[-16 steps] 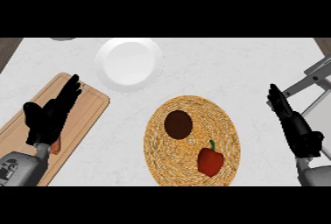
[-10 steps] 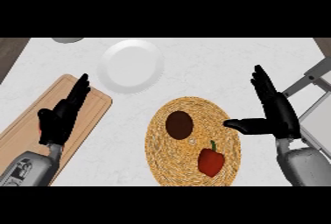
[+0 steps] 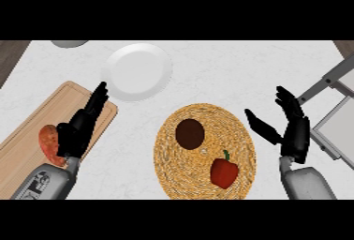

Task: Pick the cupcake from the placemat and place it in the tiered shelf

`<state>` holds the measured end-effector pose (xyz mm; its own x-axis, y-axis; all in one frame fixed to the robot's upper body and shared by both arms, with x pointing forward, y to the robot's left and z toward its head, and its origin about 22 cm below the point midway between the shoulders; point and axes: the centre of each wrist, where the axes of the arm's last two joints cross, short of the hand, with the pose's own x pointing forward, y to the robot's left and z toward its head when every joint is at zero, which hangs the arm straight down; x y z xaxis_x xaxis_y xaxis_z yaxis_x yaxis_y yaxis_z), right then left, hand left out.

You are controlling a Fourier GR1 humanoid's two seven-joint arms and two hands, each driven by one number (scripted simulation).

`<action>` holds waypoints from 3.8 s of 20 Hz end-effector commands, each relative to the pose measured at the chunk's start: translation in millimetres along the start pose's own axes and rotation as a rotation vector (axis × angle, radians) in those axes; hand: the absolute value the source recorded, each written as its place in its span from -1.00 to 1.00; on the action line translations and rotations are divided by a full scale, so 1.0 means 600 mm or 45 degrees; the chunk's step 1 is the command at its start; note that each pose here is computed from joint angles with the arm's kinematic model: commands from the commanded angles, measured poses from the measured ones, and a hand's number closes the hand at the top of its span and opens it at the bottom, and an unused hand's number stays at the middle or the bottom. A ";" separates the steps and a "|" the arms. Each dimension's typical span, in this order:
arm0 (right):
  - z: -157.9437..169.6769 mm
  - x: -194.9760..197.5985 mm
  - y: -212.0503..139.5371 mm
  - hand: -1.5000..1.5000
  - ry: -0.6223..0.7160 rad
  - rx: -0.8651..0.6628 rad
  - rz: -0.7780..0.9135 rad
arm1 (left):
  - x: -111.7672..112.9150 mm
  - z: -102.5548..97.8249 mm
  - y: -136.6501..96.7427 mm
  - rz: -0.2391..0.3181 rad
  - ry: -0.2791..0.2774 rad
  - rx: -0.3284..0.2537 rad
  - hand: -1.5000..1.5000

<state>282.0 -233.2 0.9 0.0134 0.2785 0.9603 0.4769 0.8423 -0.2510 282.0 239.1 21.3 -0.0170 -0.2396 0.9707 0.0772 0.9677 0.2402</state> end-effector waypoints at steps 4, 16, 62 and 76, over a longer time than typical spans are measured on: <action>0.087 0.002 0.027 -1.00 -0.161 -0.104 -0.244 | 0.005 0.006 -0.022 0.016 -0.009 -0.008 0.00; 0.041 0.162 0.010 -1.00 -0.043 0.476 0.283 | 0.002 0.001 -0.029 -0.018 -0.023 -0.020 0.00; 0.138 0.289 0.186 -1.00 0.206 0.737 1.028 | -0.001 0.006 -0.045 0.024 -0.010 -0.026 0.00; 0.175 0.272 0.202 -1.00 0.233 0.736 1.096 | -0.030 0.010 -0.023 -0.002 -0.008 -0.010 0.00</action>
<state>265.8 -48.5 111.6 0.2055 0.8631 0.4614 -0.2414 0.5016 -0.8307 278.2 223.1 14.1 -0.0264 -0.2297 0.9729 0.0932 0.9684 0.2311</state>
